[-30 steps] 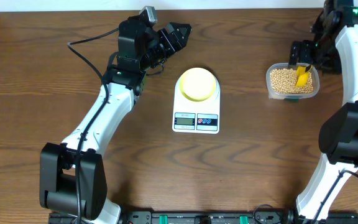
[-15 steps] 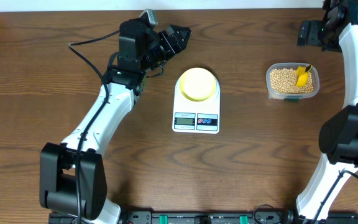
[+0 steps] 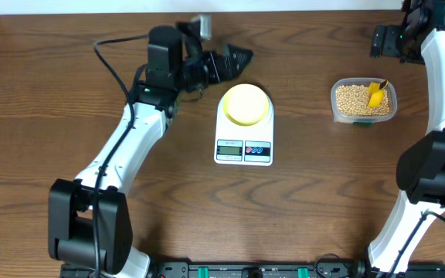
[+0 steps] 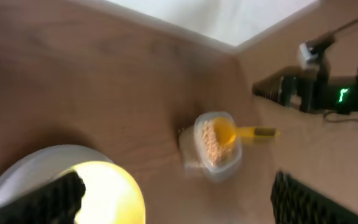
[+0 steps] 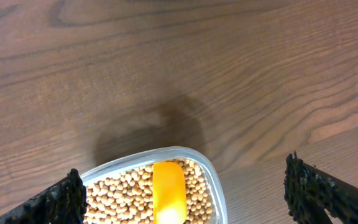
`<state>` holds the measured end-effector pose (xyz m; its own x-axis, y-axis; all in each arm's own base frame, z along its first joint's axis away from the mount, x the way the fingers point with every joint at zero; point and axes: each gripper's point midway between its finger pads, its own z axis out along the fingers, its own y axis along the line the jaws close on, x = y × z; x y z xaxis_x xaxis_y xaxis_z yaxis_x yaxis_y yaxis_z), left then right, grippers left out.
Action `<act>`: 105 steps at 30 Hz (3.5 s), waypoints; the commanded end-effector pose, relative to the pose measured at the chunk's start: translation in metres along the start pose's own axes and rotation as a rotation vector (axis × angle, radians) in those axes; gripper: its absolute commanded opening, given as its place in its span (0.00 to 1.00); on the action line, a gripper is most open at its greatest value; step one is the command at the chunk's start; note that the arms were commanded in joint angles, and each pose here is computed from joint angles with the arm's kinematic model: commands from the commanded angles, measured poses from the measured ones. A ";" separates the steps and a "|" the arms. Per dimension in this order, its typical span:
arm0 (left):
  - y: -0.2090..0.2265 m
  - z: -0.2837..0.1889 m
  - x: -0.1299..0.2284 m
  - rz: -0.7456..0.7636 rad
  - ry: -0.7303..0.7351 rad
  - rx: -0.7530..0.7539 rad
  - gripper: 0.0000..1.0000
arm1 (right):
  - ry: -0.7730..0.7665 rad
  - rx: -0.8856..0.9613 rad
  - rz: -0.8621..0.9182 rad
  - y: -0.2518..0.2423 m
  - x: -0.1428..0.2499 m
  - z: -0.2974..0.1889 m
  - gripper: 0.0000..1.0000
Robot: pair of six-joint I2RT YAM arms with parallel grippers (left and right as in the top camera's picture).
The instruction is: Scoop item into bowl and weigh 50g on scale
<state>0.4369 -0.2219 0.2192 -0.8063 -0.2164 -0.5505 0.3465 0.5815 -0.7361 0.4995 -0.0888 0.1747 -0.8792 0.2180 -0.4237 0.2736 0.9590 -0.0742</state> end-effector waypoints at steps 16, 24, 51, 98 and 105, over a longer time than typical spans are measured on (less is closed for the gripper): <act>-0.005 -0.059 0.119 0.604 0.692 -0.280 0.98 | -0.020 0.011 -0.006 -0.004 -0.006 -0.004 0.99; -0.005 -0.033 0.181 0.784 0.949 -0.196 0.98 | -0.019 0.011 -0.006 -0.004 -0.005 -0.004 0.99; 0.038 -0.023 0.225 0.933 1.224 -0.065 0.98 | -0.020 0.011 -0.006 -0.004 -0.006 -0.004 0.99; 0.063 -0.021 0.234 1.497 1.433 0.156 0.98 | -0.020 0.011 -0.006 -0.004 -0.006 -0.004 0.99; 0.058 -0.018 0.245 1.506 1.443 0.199 0.98 | -0.019 0.011 -0.006 -0.004 -0.005 -0.004 0.99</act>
<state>0.2594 -0.2228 0.0464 0.3719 0.9276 -0.0360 0.9095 -0.3718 -0.1859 0.4998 -0.0889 0.1749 -0.8794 0.2146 -0.4249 0.2708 0.9596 -0.0758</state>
